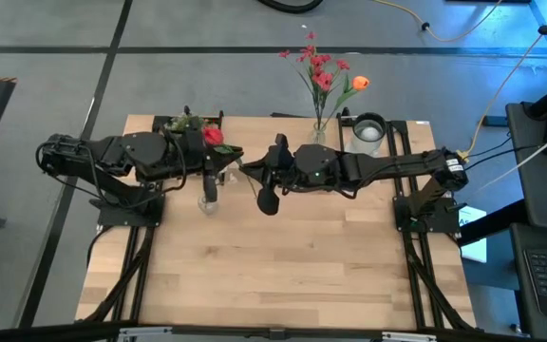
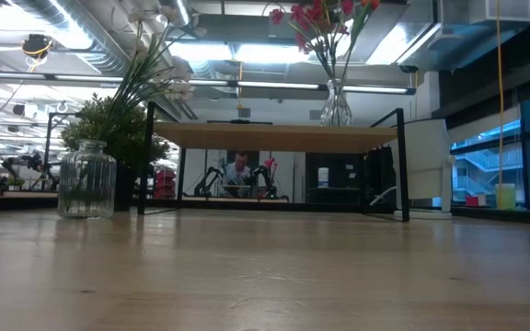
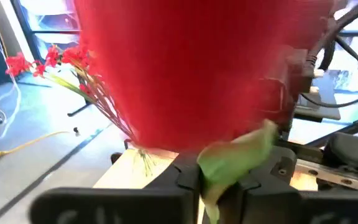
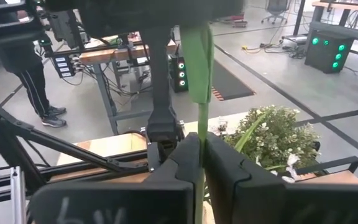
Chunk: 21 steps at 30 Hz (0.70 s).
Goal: Pick and place flowers into a vace then onto a shelf
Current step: Put the red flower into the transparent vase
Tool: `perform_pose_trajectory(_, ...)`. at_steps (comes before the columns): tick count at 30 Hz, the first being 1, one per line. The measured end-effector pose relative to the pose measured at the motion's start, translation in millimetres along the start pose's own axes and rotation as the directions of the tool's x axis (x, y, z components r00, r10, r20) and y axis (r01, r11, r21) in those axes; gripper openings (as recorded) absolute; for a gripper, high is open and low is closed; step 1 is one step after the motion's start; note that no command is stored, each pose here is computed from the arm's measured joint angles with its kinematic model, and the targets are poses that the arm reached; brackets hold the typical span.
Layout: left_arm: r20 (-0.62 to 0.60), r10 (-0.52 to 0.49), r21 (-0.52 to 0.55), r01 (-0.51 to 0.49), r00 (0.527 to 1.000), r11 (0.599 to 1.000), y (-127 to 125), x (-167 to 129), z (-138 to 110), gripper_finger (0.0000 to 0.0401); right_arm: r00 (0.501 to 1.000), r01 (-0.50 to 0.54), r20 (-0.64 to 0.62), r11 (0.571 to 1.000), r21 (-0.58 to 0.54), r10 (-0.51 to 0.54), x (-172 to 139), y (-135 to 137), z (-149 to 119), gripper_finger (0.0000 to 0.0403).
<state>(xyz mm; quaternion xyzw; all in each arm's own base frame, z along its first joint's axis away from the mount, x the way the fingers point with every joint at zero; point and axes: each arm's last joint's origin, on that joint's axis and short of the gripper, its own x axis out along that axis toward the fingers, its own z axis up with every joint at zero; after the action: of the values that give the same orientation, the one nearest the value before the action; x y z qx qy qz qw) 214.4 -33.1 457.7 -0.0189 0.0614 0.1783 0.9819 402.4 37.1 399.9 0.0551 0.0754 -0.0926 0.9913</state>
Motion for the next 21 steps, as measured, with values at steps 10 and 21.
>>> perform_pose_trajectory(10,-0.065,0.012,0.08,-0.006,0.998,0.997,2,-2,-7,0.0013,0.991,0.017,-0.134,1.0,-0.014,-0.019,-1,-2,-13,0.0131)
perform_pose_trajectory(21,-0.152,-0.079,-0.044,0.073,0.985,0.996,14,-46,-12,0.0008,0.837,0.307,-0.473,0.952,-0.013,-0.276,-26,-17,-45,0.024)
